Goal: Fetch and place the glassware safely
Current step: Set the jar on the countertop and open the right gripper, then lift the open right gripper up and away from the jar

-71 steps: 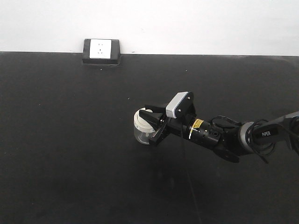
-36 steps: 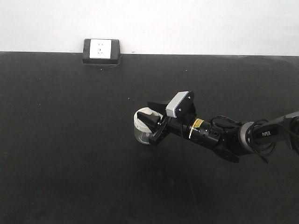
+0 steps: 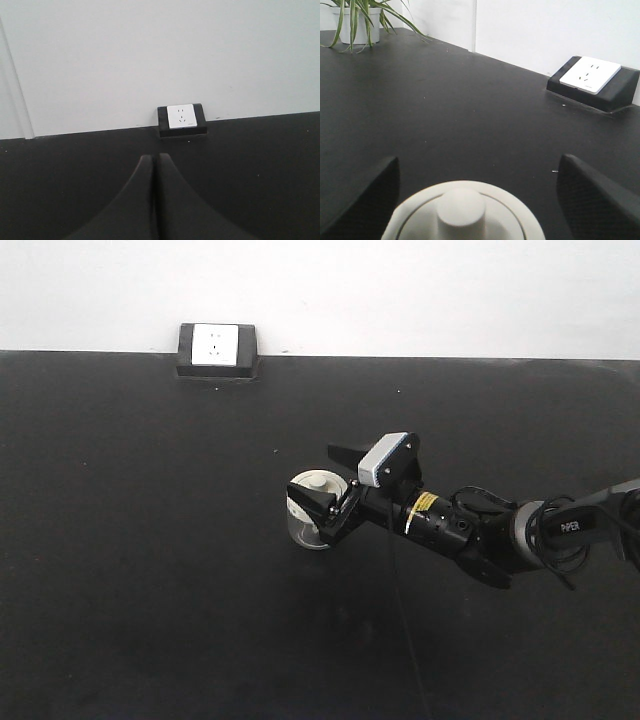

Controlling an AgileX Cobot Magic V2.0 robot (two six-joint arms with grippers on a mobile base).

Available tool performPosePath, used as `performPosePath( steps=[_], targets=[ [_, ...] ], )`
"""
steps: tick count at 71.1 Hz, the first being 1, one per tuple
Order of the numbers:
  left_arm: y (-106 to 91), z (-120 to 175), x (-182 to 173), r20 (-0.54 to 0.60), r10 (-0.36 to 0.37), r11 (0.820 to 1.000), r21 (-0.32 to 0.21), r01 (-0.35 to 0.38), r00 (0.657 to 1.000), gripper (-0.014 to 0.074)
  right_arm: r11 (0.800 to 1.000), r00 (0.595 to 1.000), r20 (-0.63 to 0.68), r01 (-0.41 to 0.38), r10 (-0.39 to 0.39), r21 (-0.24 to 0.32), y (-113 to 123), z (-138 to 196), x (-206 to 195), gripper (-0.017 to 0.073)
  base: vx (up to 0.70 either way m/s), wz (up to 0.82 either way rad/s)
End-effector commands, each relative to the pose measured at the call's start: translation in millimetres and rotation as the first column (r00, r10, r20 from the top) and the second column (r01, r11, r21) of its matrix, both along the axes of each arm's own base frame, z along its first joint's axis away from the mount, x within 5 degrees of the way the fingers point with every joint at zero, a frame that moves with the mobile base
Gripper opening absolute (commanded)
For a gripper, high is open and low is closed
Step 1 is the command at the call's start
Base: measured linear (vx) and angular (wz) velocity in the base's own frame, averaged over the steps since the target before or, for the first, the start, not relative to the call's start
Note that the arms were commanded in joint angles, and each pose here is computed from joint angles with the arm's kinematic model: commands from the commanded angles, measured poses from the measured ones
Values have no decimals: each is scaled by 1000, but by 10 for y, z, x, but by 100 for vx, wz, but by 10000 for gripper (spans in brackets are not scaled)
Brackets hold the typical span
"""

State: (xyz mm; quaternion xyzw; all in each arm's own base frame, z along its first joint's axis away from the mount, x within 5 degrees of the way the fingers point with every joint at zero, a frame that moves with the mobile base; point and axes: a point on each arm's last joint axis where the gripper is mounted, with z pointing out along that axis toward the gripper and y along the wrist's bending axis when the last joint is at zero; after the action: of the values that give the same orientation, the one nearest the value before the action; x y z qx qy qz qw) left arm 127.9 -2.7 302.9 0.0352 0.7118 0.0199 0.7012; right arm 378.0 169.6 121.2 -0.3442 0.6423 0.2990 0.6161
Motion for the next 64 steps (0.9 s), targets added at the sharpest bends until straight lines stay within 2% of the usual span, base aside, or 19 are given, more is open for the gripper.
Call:
performPosePath(
  steps=[1,7,14,25,29,37,43,49,51,58,59,64],
  targets=[
    [-8,136,12,84,-5,1000,-12,6,996,-7,999,994,108,18,-23,45,-20,391,44,591,0,0],
    [-8,136,12,84,-5,1000,-12,6,996,-7,999,994,98,40,-41,10,-34,449,50,591,0,0],
    [-8,136,12,84,-5,1000,-12,6,996,-7,998,993,97,61,-61,-1,-52,580,45,589,0,0],
    [-8,136,12,84,-5,1000,-12,6,996,-7,992,992,34,119,-121,46,-105,887,20,589,0,0],
    [-8,136,12,84,-5,1000,-12,6,996,-7,988,989,10,149,-149,44,-132,988,8,589,0,0],
    [-8,136,12,84,-5,1000,-12,6,996,-7,974,973,-24,228,-229,-5,-214,1211,-37,589,0,0],
    [-8,136,12,84,-5,1000,-12,6,996,-7,953,952,-53,299,-302,-55,-296,1363,-84,582,0,0],
    [-8,136,12,84,-5,1000,-12,6,996,-7,923,924,-68,369,-377,-109,-389,1518,-150,565,0,0],
    [-8,136,12,84,-5,1000,-12,6,996,-7,907,909,-73,398,-410,-135,-430,1570,-178,558,0,0],
    [-8,136,12,84,-5,1000,-12,6,996,-7,869,871,-81,468,-485,-162,-540,1770,-287,531,0,0],
    [-8,136,12,84,-5,1000,-12,6,996,-7,858,860,-88,484,-503,-174,-564,1790,-304,526,0,0],
    [-8,136,12,84,-5,1000,-12,6,996,-7,828,825,-106,534,-555,-172,-645,1932,-398,500,0,0]
  ],
)
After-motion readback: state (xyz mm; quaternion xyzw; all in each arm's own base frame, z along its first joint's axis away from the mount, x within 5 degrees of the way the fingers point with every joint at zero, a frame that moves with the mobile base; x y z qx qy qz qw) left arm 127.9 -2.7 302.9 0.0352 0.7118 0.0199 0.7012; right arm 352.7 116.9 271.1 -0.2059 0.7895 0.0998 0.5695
